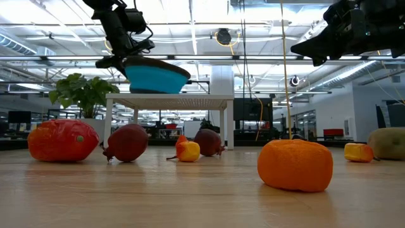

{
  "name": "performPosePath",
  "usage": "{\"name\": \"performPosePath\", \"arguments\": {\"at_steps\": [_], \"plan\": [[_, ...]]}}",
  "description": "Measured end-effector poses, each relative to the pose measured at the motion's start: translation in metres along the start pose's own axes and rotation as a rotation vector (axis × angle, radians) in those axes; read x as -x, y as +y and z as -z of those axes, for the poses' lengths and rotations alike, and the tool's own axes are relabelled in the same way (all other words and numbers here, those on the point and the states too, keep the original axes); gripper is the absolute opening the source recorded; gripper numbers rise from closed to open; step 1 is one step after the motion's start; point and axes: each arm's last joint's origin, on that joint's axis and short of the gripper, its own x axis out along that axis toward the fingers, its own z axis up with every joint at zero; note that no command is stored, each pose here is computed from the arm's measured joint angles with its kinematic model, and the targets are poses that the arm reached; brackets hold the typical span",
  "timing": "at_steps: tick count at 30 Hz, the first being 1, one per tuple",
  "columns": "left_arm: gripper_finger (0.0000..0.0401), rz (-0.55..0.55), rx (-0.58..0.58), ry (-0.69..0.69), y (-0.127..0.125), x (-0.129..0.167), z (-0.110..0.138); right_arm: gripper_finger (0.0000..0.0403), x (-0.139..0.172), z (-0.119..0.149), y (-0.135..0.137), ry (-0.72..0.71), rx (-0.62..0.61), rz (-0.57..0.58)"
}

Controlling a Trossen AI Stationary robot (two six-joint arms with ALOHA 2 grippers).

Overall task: Pick & Place Fruit
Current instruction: Put the strainer bowl on the shelf

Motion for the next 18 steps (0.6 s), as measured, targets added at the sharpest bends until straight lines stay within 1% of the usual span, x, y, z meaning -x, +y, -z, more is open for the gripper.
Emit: {"name": "performPosePath", "arguments": {"at_steps": [7, 12, 18], "plan": [[0.0177, 0.002, -0.016, -0.003, 0.000, 0.001, 0.000, 0.0000, 0.000, 0.000, 0.000, 0.000, 0.000, 0.000], [0.0205, 0.006, -0.027, -0.011, 0.000, 0.004, 0.001, 0.0000, 0.000, 0.000, 0.000, 0.000, 0.000, 0.000], [0.0213, 0.021, -0.020, -0.063, 0.006, 0.022, 0.002, 0.0000, 0.000, 0.000, 0.000, 0.000, 0.000, 0.000]]}}
